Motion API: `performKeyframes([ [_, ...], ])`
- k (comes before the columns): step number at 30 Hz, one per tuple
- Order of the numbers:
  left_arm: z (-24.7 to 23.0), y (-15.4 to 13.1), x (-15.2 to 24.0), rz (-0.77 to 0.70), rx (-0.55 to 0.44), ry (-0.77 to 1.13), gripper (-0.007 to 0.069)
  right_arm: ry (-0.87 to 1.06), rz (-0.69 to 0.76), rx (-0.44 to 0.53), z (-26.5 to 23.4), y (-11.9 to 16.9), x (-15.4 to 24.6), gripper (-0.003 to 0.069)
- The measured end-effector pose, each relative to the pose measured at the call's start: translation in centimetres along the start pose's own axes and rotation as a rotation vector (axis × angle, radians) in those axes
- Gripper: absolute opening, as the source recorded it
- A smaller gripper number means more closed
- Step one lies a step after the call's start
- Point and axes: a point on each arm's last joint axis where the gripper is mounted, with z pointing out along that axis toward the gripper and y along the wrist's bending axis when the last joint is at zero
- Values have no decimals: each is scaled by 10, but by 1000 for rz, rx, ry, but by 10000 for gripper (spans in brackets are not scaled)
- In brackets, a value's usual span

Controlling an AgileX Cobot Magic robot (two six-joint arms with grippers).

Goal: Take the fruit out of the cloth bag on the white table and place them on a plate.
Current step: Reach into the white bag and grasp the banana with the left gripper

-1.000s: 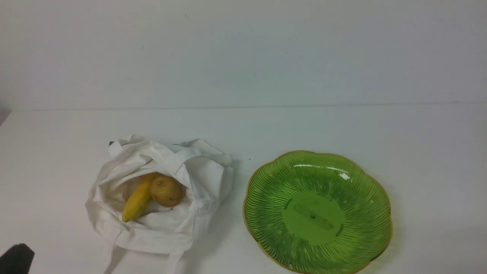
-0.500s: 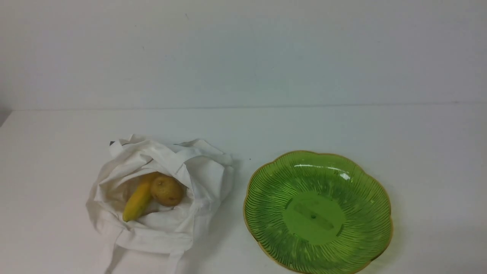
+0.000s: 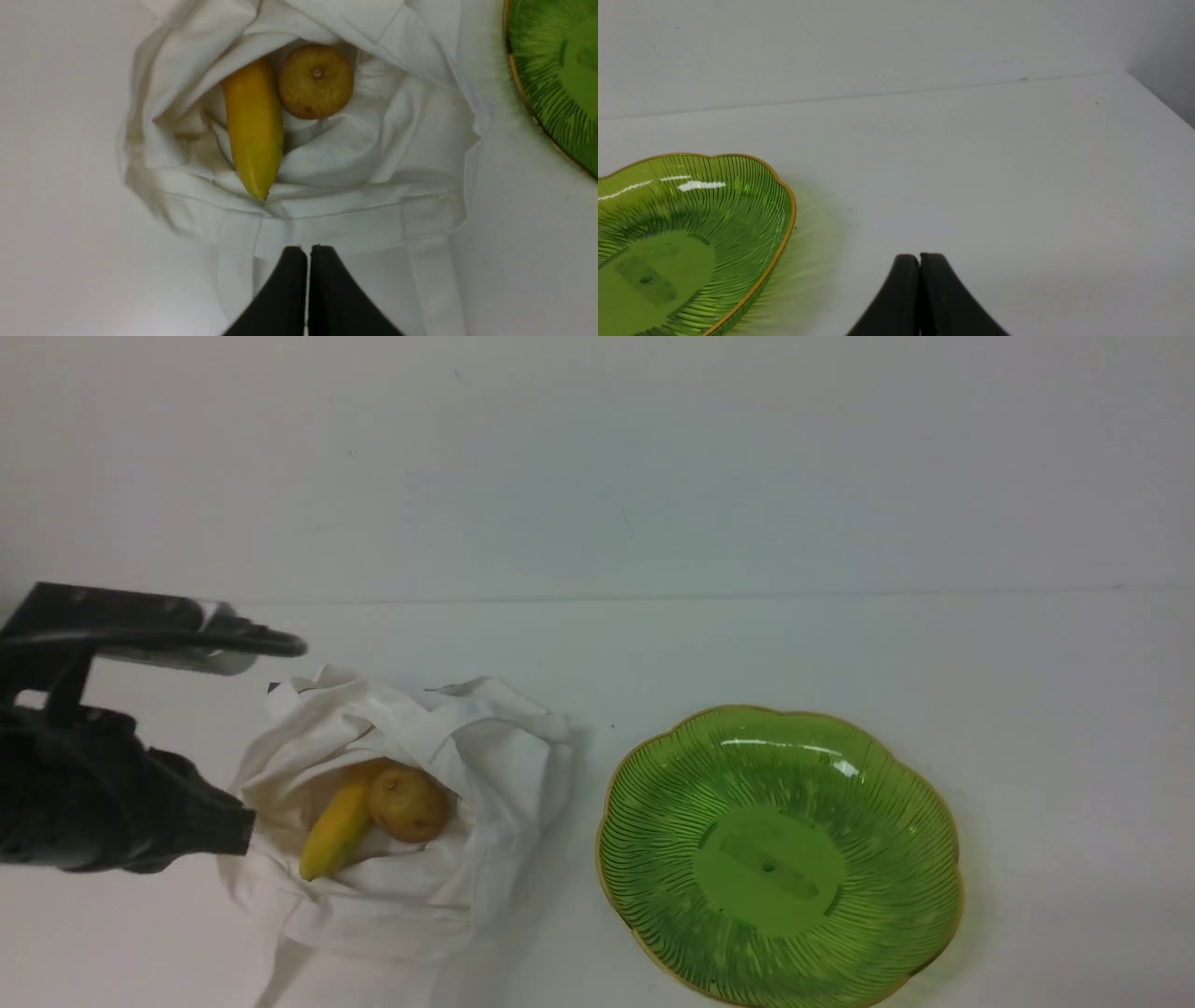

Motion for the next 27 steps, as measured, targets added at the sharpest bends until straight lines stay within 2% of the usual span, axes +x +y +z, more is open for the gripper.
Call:
performKeyframes([
  [4,35,10,-16,86,41,96,-8,0,0,0,0,0,0,-13],
  [10,69,8,-23,180,65,155,20,0,0,0,0,0,0,-13],
  [15,90,4,-29,206,36,111,154,0,0,0,0,0,0,-13],
  [17,98,7,-31,204,20,98,235,0,0,0,0,0,0,-13],
  [18,98,7,-31,204,18,94,251,0,0,0,0,0,0,-13],
  [19,104,8,-31,201,12,95,307,0,0,0,0,0,0,-13],
  [20,105,9,-31,201,9,94,321,0,0,0,0,0,0,-13],
  [21,112,10,-30,197,9,106,376,0,0,0,0,0,0,-13],
  [27,130,15,-26,200,-7,130,427,0,0,0,0,0,0,-13],
])
